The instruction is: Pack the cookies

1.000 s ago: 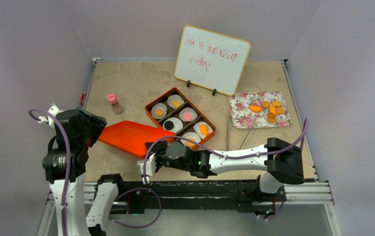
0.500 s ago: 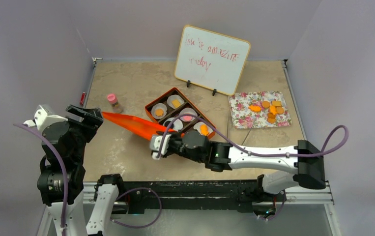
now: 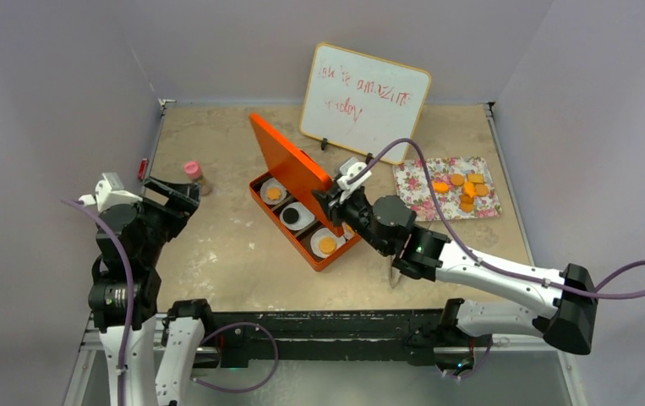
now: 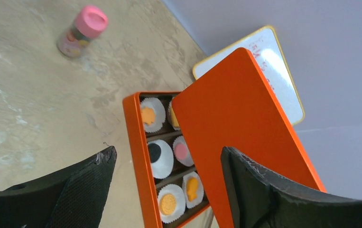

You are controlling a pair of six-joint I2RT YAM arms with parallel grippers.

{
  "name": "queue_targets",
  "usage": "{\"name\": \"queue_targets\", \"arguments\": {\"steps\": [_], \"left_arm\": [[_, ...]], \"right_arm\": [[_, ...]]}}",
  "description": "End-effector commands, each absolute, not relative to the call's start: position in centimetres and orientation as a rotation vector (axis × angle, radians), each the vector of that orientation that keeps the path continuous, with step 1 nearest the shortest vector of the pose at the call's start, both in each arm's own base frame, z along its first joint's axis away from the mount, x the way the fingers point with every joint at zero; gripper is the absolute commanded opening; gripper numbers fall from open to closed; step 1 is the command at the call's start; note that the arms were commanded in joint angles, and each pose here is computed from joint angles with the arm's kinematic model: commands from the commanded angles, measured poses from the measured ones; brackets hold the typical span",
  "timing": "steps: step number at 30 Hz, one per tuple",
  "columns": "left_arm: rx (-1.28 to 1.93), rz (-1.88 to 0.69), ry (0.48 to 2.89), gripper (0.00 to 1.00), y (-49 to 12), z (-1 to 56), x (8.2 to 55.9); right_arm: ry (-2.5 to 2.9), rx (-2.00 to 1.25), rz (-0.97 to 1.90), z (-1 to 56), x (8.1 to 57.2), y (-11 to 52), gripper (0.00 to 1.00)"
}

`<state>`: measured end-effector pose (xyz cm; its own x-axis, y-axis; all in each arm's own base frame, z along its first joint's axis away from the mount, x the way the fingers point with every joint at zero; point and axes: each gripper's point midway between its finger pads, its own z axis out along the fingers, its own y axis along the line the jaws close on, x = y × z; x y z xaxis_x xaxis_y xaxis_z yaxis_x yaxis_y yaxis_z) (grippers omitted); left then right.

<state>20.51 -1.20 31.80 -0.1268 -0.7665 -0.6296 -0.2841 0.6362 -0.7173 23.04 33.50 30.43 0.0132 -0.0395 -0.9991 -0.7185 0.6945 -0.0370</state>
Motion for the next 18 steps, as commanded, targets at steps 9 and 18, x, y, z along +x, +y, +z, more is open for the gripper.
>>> {"name": "queue_targets", "arguments": {"steps": [9, 18], "left_arm": [[-0.841, -1.018, 1.724, 0.80, -7.2, 29.8, 25.0], [-0.841, -1.147, 1.714, 0.80, -9.0, 29.3, 26.4]], "right_arm": [[1.392, -0.047, 0.906, 37.9, 24.2, 29.4, 0.00], [1.276, 0.187, 1.001, 42.1, 25.3, 27.2, 0.00]]}}
